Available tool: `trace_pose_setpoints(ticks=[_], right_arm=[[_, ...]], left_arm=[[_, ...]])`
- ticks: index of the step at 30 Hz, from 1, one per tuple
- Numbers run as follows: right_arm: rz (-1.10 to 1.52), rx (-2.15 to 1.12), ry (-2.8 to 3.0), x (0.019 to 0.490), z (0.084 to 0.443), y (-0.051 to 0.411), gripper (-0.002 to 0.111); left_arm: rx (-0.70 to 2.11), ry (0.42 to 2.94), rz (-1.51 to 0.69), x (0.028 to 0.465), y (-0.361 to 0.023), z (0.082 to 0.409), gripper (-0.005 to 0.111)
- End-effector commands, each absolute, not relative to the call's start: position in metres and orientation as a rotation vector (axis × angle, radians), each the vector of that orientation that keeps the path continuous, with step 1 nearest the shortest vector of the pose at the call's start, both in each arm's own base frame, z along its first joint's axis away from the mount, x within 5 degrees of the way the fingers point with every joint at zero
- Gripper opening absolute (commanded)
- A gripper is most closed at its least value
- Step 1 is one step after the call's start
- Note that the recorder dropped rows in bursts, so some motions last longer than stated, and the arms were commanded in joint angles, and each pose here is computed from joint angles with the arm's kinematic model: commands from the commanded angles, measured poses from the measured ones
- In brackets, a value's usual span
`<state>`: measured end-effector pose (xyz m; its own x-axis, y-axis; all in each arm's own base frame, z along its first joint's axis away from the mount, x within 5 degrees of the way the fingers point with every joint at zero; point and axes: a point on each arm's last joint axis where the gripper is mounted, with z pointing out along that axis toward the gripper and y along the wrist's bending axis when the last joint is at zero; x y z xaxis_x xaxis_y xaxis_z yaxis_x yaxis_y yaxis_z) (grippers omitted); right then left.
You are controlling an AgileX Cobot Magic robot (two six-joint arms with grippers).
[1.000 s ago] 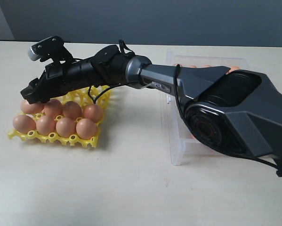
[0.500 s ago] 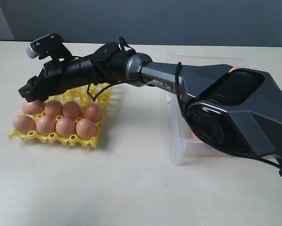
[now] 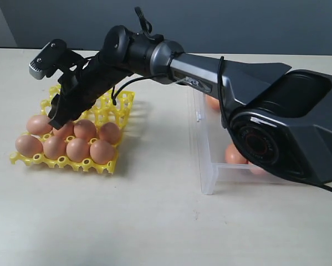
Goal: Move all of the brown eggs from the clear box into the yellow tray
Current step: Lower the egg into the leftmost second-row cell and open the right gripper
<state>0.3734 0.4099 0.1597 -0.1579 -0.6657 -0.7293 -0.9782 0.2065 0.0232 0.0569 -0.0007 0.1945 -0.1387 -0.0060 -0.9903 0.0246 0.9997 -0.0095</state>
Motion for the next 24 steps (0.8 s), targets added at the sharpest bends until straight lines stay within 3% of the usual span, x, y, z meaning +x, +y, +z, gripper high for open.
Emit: trace_pose_setpoints(ticks=[1,11,19,24], right_arm=[[0.641,-1.546,1.861,0.369,0.171,0.416,0.04],[0.704,-1.675,1.925,0.349,0.168,0.42,0.04],[0.535,-1.768,2.075,0.349,0.157,0.405,0.04],[0.561,-1.754,2.086,0.348,0.159,0.406,0.04]], left_arm=[[0.017,1.715,-0.027,0.058,-0.001,0.193,0.012],[0.017,1.715,-0.027,0.058,-0.001,0.193,0.012],[0.017,1.715,-0.027,0.058,-0.001,0.193,0.012],[0.017,1.715,-0.027,0.058,-0.001,0.193,0.012]])
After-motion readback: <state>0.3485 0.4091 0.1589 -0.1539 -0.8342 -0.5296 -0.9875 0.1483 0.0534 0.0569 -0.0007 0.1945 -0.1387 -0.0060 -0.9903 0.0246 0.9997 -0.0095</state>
